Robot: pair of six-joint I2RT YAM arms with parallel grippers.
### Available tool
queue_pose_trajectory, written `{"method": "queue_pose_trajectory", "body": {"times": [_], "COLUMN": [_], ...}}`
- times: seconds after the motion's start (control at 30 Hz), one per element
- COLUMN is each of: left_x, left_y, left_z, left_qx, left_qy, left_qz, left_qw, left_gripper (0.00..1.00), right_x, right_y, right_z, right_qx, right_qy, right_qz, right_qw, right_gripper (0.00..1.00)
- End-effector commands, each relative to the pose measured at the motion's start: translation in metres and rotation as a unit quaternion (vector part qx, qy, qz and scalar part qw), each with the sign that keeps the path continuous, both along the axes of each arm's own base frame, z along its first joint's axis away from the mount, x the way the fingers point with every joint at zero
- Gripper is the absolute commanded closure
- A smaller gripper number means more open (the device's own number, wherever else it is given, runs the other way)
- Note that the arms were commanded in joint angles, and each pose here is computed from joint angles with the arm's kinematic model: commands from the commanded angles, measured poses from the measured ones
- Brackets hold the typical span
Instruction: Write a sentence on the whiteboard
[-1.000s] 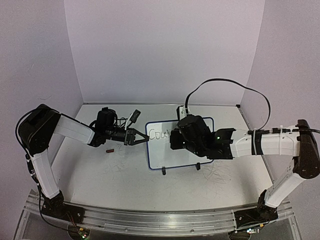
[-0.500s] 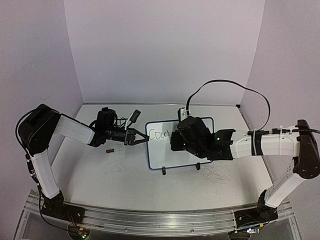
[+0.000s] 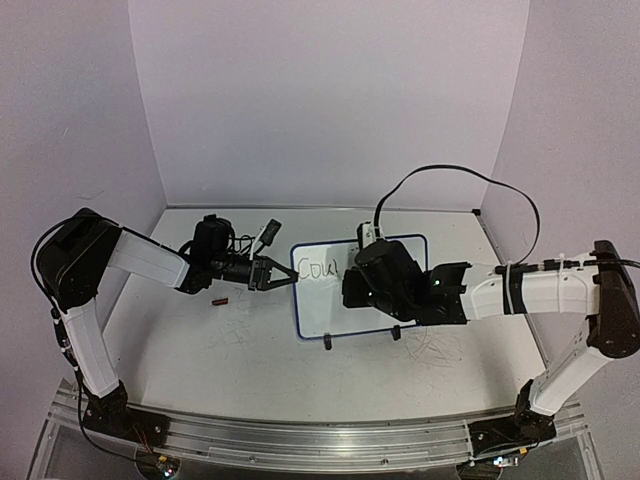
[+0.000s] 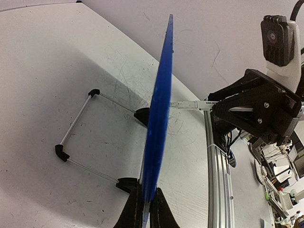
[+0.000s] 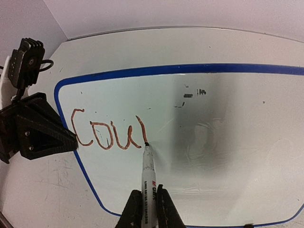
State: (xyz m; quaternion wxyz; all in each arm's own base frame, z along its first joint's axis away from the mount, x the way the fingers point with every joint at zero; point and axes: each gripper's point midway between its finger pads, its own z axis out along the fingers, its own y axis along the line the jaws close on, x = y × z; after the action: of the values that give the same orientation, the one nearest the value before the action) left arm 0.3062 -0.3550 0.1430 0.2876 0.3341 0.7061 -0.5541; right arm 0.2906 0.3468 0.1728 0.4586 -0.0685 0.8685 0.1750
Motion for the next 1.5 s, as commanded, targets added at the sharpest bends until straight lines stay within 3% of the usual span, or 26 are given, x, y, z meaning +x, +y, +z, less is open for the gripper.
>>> {"method": "queue_pose_trajectory", "body": {"times": [0.0, 1.07, 1.47], "left_x": [-0.011, -0.011, -0.011], "left_y": [-0.002, -0.002, -0.002], "left_z": [0.009, 0.009, 0.009], "left_qx": [-0.009, -0.008, -0.008], "left_qy": [0.005, 0.006, 0.006], "left_qz": [-0.022, -0.022, -0.022], "left_qw": [1.000, 1.000, 1.000], "left_gripper": [1.00, 1.00, 1.00], "right_x": [-0.002, -0.002, 0.010], "right_y": [-0.010, -0.006, -0.003], "right_z": [-0.005, -0.008, 0.018], "right_qx": [-0.011, -0.013, -0.012], "right_qy": [0.007, 0.011, -0.024], "right_qz": [-0.011, -0.006, -0.012], "right_qw": [1.000, 1.000, 1.000], "right_gripper": [1.00, 1.00, 1.00]}}
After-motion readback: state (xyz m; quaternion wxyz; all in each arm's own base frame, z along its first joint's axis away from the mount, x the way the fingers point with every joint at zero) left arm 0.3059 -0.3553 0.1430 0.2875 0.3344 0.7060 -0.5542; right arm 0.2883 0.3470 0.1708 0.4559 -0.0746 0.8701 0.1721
